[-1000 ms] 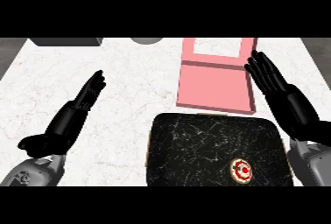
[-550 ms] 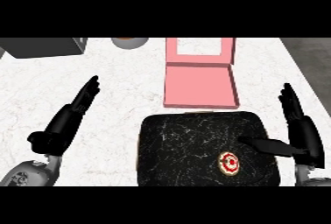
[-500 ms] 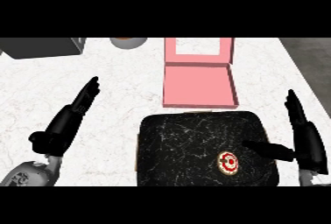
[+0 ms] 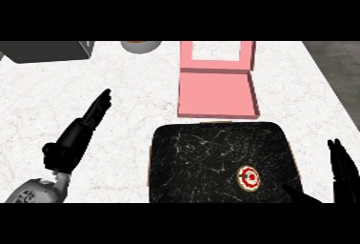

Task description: Pick the cupcake from the tray and place it in the cardboard box

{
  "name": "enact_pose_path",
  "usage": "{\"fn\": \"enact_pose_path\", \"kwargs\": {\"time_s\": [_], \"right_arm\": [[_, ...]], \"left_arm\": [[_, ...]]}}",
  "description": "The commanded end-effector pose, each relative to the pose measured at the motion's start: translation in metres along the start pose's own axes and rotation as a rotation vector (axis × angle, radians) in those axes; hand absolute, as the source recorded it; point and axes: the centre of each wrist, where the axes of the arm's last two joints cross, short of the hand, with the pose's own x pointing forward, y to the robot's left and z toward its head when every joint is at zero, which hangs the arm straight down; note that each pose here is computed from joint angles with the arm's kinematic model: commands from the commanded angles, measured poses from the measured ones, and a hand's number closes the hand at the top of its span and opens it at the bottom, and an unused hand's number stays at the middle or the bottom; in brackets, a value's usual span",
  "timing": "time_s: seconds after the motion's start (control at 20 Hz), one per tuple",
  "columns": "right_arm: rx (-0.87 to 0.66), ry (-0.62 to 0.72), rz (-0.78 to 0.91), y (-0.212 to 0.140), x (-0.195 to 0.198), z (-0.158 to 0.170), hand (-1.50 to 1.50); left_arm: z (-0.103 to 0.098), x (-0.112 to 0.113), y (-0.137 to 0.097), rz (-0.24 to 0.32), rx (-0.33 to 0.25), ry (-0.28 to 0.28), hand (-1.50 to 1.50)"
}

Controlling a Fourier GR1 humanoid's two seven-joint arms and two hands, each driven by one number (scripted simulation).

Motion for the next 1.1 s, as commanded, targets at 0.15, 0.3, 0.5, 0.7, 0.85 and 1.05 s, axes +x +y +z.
{"fn": "enact_pose_path", "kwargs": {"time_s": [0.15, 0.3, 0.5, 0.7, 0.85, 1.05], "right_arm": [[0.069, 0.081, 0.132, -0.021, 0.037, 0.048, -1.5], [0.163, 0.142, 0.111, -0.027, 0.069, 0.071, -1.5], [0.208, 0.227, 0.118, -0.048, 0.111, 0.089, -1.5], [0.206, 0.31, 0.094, -0.062, 0.156, 0.102, -1.5], [0.182, 0.33, 0.098, -0.053, 0.188, 0.091, -1.5], [0.211, 0.338, 0.134, -0.045, 0.207, 0.095, -1.5]], "left_arm": [[-0.003, 0.006, -0.004, 0.01, -0.026, -0.009, 0.0], [-0.011, 0.004, -0.009, 0.004, -0.023, -0.006, 0.0], [-0.01, 0.014, -0.007, -0.003, -0.072, -0.023, 0.0], [-0.022, 0.006, -0.028, 0.006, -0.076, -0.021, 0.0], [-0.018, 0.019, -0.02, 0.006, -0.098, -0.043, 0.0], [-0.008, 0.0, -0.032, 0.008, -0.095, -0.039, 0.0]]}}
